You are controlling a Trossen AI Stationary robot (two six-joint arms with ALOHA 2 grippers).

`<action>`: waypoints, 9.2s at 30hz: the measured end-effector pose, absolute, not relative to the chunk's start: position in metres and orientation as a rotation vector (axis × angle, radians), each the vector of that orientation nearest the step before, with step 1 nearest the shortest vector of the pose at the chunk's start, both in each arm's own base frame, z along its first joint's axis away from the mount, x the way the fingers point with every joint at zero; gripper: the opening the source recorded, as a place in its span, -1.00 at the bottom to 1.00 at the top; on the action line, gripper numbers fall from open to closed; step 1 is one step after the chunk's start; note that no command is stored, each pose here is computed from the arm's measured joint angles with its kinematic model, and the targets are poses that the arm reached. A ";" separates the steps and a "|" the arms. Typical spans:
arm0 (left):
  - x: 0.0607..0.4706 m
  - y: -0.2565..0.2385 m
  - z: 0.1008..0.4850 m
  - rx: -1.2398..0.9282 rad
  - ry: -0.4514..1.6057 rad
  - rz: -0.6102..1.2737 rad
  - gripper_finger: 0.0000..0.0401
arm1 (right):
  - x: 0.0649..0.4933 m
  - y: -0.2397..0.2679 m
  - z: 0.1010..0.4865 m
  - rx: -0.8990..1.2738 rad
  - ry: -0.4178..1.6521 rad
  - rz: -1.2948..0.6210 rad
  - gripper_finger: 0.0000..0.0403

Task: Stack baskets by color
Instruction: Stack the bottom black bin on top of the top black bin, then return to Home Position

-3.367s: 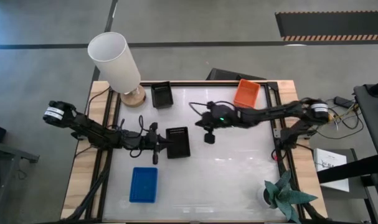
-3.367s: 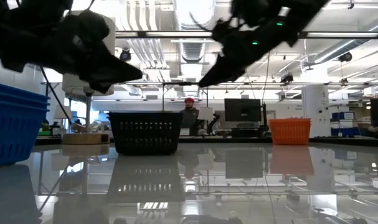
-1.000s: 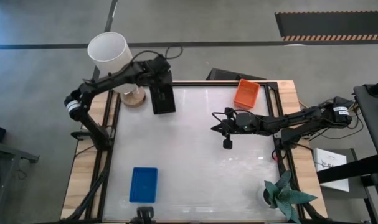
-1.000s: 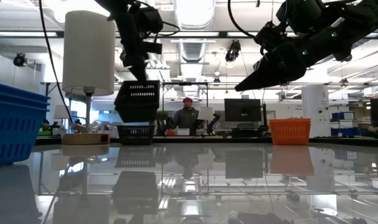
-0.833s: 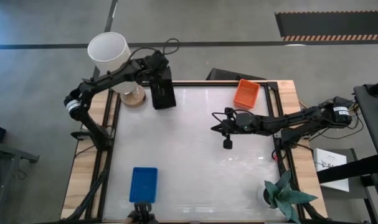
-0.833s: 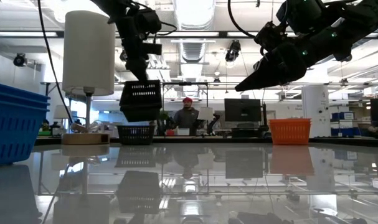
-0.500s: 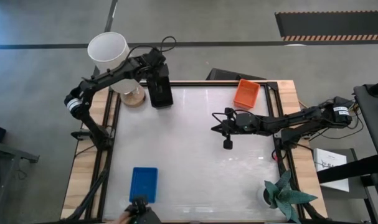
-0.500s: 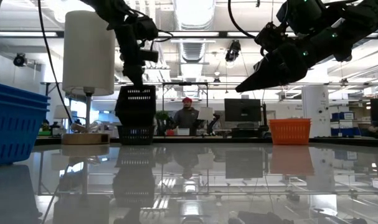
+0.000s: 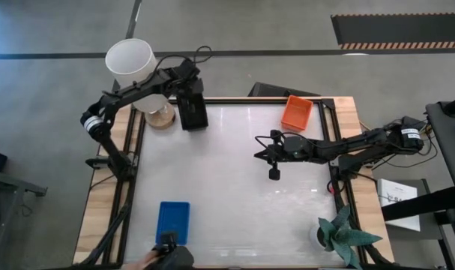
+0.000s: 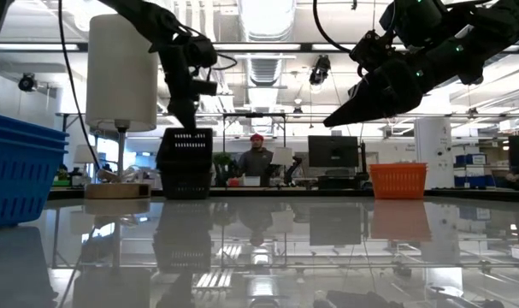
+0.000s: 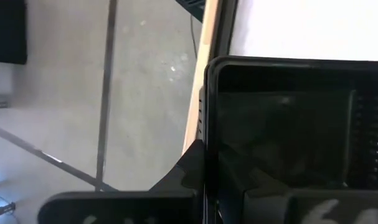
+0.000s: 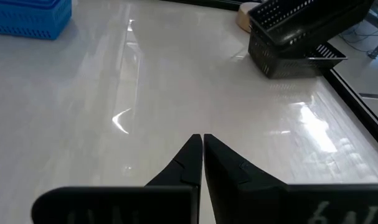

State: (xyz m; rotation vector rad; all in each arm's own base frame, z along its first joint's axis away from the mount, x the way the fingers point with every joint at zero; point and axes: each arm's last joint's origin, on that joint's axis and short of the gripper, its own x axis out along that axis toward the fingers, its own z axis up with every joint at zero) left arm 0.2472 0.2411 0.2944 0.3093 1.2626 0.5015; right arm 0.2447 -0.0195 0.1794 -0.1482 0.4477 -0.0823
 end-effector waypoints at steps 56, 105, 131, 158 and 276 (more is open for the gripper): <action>0.258 0.253 0.218 0.154 0.956 0.737 -0.97 | 0.245 -0.019 0.179 -0.147 0.447 -0.079 -0.96; 0.263 0.247 0.200 -0.003 0.722 0.769 -0.97 | 0.245 -0.019 0.180 -0.143 0.442 -0.058 -0.96; 0.248 0.211 0.198 -0.425 0.924 1.044 -0.97 | 0.245 -0.019 0.180 -0.142 0.439 -0.059 -0.96; 0.279 0.194 0.211 -0.143 0.806 0.817 -0.97 | 0.245 -0.019 0.179 -0.143 0.445 -0.058 -0.96; 0.107 0.027 0.151 -0.010 0.173 0.455 -0.97 | 0.092 0.047 0.164 -0.136 0.031 0.153 -0.96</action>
